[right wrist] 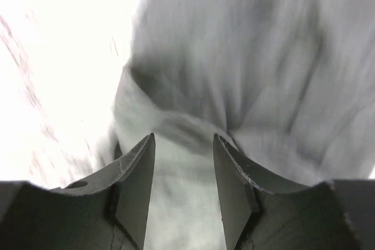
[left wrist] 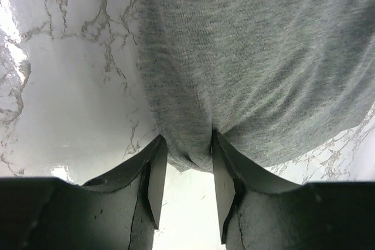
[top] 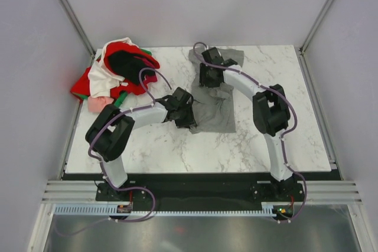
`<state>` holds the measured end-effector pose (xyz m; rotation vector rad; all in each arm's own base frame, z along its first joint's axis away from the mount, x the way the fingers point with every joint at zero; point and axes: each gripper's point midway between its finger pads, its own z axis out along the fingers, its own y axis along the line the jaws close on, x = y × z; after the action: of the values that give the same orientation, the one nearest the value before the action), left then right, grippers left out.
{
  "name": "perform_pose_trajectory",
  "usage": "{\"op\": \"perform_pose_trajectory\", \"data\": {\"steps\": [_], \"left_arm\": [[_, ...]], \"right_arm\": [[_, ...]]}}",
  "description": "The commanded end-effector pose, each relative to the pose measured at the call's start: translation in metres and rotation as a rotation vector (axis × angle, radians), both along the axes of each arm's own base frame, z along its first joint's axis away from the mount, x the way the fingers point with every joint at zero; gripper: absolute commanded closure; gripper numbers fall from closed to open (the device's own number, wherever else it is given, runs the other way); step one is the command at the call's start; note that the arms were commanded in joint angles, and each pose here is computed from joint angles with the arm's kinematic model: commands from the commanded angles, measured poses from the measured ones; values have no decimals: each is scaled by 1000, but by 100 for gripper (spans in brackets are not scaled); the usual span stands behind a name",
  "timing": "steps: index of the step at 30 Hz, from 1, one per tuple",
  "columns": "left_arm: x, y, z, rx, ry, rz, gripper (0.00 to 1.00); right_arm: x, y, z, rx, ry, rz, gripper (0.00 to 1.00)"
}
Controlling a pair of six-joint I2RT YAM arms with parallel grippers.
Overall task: Fold and stack the t-shirts
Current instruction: Fold the tshirt
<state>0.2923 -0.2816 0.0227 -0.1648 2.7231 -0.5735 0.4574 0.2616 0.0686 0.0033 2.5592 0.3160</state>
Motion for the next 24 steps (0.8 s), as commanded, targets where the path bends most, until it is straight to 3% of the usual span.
{"op": "perform_pose_trajectory", "data": {"steps": [1,2,6,7,8,9,10,11,12,13,15,16,19,24], "left_arm": [[-15,13,-14,63,31,16,56],[-15,12,-12,58,28,13,56],[-11,10,21,25,-32,4,53],[-10,10,28,25,-43,1,51],[-8,10,38,22,-59,1,48],[-2,8,52,13,-92,-4,42],[1,13,65,23,-121,7,39],[3,13,75,20,-140,9,37],[9,14,89,18,-173,16,32],[10,16,103,5,-199,21,30],[10,19,116,-8,-221,21,27],[10,22,118,-14,-224,23,27],[2,34,116,-18,-214,29,28],[-18,47,96,-15,-180,33,32]], "right_arm": [[82,-29,64,-37,-171,-88,48],[86,-37,49,-65,-120,-96,48],[103,-65,103,-8,-197,-143,45],[89,-78,82,-37,-141,-151,44],[85,-80,116,5,-215,-152,44],[76,-84,117,13,-221,-147,43],[53,-95,84,-14,-146,-148,43],[45,-96,118,30,-235,-148,42],[32,-95,117,55,-229,-129,42],[7,-102,86,48,-156,-123,41],[-16,-105,102,94,-200,-123,40],[-43,-105,73,114,-117,-96,40],[-87,-103,58,190,-86,-73,40],[-121,-109,21,202,-21,-90,43]]}}
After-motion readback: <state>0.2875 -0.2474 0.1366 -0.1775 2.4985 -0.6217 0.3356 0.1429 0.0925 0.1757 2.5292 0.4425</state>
